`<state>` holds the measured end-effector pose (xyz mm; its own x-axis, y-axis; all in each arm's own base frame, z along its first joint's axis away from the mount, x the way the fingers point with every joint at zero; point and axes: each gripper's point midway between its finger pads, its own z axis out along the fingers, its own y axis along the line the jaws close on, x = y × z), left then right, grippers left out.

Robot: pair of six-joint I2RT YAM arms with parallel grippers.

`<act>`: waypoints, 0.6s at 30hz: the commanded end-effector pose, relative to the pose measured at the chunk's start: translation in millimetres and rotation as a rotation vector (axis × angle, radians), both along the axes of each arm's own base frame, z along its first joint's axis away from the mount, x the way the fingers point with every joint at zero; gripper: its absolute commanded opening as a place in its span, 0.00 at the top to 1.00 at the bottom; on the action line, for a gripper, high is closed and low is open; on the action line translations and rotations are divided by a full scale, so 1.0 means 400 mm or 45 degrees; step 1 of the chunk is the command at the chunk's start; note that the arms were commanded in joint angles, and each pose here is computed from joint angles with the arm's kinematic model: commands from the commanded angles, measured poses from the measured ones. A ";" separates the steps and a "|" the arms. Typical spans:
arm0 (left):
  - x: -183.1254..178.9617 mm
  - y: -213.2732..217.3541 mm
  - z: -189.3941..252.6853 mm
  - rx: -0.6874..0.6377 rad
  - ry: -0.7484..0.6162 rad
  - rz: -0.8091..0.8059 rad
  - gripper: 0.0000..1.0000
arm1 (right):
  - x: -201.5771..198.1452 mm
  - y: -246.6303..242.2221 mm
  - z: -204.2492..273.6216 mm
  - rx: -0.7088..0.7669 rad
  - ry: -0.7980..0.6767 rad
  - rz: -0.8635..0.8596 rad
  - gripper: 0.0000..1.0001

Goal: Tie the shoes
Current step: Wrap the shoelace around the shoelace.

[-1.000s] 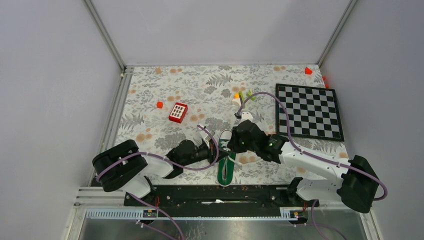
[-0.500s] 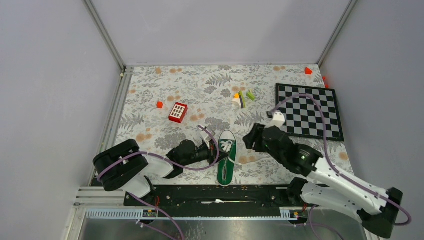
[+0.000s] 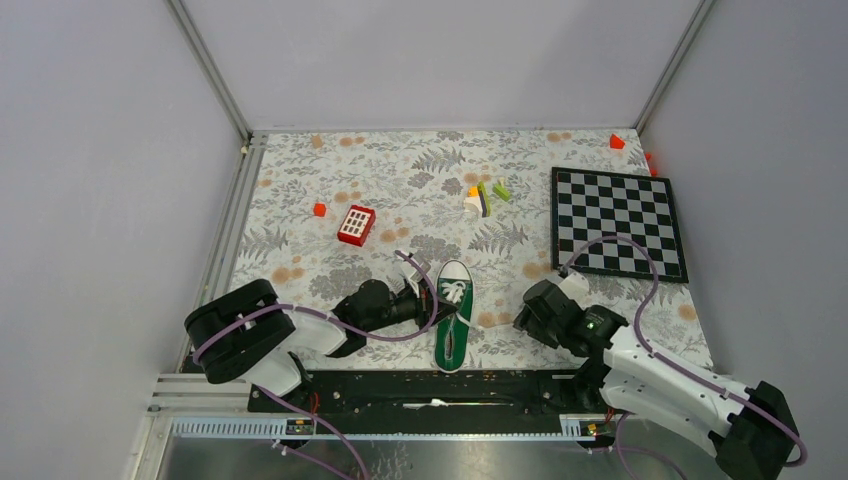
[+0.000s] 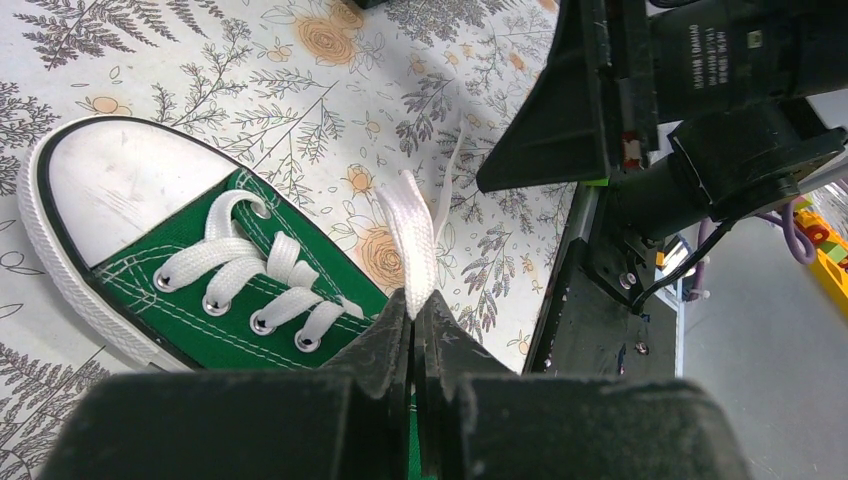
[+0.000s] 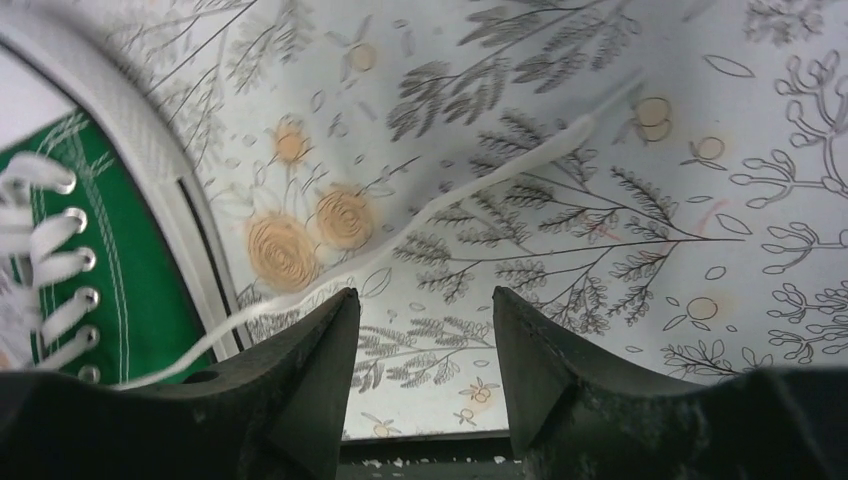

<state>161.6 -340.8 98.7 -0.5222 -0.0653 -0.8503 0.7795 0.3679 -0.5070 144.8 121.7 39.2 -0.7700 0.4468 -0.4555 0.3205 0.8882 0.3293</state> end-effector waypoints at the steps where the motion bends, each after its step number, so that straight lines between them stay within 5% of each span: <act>1: -0.010 -0.012 0.057 -0.093 -0.075 -0.046 1.00 | 0.013 -0.016 -0.029 0.126 0.061 -0.262 0.42; 13: -0.016 -0.008 0.064 -0.109 -0.080 -0.053 1.00 | 0.051 -0.029 -0.108 0.043 0.160 -0.359 0.44; 18: -0.013 -0.005 0.072 -0.104 -0.102 -0.050 1.00 | 0.055 -0.020 -0.107 0.038 0.173 -0.341 0.69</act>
<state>160.2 -339.2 98.0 -0.5185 -0.0622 -0.8528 0.7831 0.3661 -0.5027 183.8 125.0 12.3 -0.6452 0.6730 -0.3617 0.5581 0.7385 0.3784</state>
